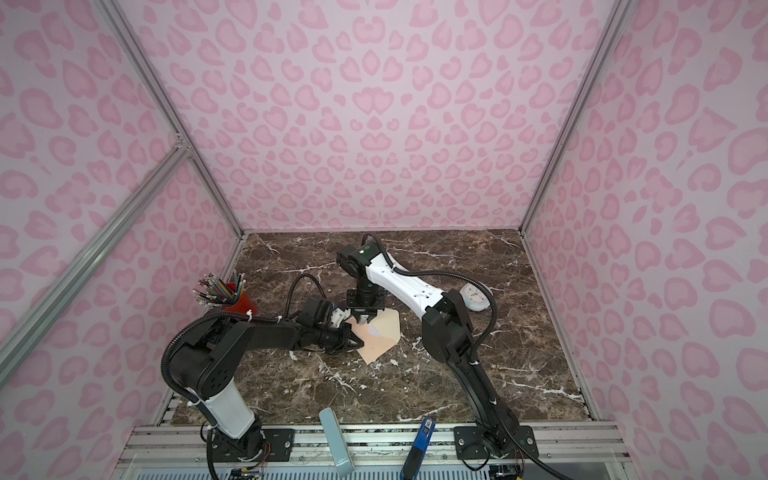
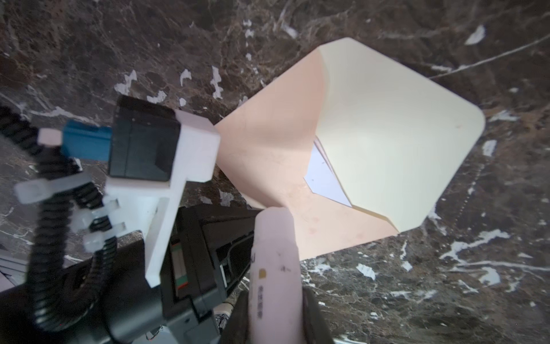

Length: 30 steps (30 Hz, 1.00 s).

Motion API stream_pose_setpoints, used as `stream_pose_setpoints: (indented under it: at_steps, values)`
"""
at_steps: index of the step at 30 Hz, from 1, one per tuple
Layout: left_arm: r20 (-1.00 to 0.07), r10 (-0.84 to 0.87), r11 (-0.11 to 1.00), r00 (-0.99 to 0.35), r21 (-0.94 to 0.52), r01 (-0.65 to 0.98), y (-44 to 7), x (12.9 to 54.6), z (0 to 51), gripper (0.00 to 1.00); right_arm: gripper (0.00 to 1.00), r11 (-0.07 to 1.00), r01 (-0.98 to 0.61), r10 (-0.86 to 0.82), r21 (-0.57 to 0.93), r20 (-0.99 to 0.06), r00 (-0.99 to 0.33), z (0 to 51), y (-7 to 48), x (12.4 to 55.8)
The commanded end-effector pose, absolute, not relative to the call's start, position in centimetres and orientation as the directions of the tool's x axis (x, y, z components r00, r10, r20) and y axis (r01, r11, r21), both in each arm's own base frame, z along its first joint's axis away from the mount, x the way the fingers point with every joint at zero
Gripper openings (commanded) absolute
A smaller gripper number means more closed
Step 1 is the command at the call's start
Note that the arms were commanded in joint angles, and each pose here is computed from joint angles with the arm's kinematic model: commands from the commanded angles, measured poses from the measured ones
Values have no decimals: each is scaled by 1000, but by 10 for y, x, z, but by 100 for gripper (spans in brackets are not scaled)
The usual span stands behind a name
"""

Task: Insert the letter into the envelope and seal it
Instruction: 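Lift the glue stick off the envelope with the right gripper while the left rises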

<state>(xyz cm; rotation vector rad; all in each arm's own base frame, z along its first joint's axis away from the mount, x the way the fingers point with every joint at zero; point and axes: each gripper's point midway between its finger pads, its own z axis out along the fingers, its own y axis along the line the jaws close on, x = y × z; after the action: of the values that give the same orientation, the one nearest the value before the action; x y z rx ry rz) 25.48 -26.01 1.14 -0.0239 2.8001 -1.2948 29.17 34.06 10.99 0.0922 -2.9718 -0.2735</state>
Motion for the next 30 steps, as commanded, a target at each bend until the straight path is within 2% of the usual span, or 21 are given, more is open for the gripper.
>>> stream_pose_setpoints:
  at_steps: [1, 9, 30]
  values:
    - [13, -62, 735, -998, -676, -54, -242, 244, -11, 4, 0, 967, -58, -86, 247, 105, -991, 121, 344, 297]
    - [-23, -55, 709, -998, -705, -23, -248, 251, 3, 4, 0, 930, -64, -76, 363, 18, -997, 149, 334, 297]
    - [-223, -78, 618, -972, -776, 128, -271, 282, 100, 20, 0, 855, -114, 24, 507, -258, -966, 211, 292, 296]
